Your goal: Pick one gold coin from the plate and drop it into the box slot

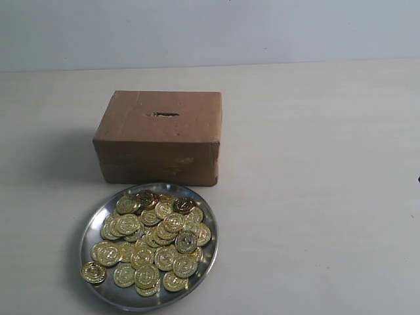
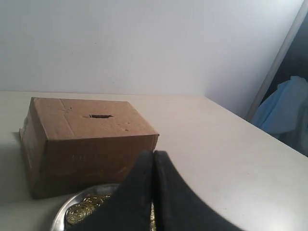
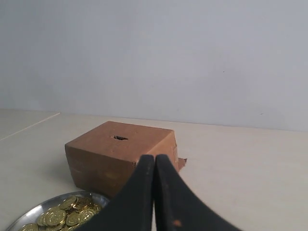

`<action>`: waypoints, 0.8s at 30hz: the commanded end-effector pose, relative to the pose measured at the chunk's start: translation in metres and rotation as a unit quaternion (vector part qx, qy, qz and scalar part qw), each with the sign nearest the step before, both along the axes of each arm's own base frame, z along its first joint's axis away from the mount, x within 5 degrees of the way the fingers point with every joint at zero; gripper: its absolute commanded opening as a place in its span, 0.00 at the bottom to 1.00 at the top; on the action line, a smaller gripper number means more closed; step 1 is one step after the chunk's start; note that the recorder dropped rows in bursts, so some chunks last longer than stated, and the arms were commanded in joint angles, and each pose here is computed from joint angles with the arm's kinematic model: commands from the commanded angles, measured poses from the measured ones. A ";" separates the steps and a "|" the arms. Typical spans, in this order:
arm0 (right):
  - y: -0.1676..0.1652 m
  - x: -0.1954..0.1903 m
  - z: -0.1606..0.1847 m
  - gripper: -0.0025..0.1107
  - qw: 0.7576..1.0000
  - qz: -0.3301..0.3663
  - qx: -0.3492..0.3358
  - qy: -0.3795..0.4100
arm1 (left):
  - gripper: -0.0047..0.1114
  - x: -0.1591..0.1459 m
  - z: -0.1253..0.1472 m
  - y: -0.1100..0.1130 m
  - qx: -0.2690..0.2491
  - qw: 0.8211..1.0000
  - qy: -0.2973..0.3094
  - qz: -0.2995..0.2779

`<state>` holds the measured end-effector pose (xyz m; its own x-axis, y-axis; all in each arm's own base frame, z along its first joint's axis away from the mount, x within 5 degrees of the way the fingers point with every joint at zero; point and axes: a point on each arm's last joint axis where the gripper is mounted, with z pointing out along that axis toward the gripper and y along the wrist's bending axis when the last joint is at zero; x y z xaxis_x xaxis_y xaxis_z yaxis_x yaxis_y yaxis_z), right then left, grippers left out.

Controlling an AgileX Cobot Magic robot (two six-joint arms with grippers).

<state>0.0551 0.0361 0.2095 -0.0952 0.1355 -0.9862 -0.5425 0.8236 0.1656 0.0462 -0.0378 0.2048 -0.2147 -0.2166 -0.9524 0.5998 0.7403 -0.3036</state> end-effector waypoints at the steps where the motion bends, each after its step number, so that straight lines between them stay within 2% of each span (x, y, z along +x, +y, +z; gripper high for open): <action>1: -0.001 0.000 -0.001 0.02 1.000 -0.003 -0.004 -0.006 | 0.04 0.000 -0.004 0.000 0.004 1.000 0.016 0.002; 6: -0.001 0.000 -0.001 0.02 1.000 -0.003 -0.004 -0.006 | 0.04 0.000 -0.011 0.002 0.047 0.998 0.032 0.006; 16: -0.001 0.000 -0.001 0.02 1.000 -0.007 -0.003 -0.007 | 0.04 0.000 -0.012 0.002 0.053 0.998 0.038 0.007; 24: -0.015 0.007 -0.002 0.02 0.992 -0.130 -0.007 0.000 | 0.04 0.000 -0.012 0.002 0.053 0.998 0.038 0.007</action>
<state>0.0605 0.0260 0.2090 -0.0737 0.1464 -0.9865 -0.3894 0.9064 0.1636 0.0462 -0.0361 0.1932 -0.2943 -0.1262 -0.9473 0.5656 0.7760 -0.2791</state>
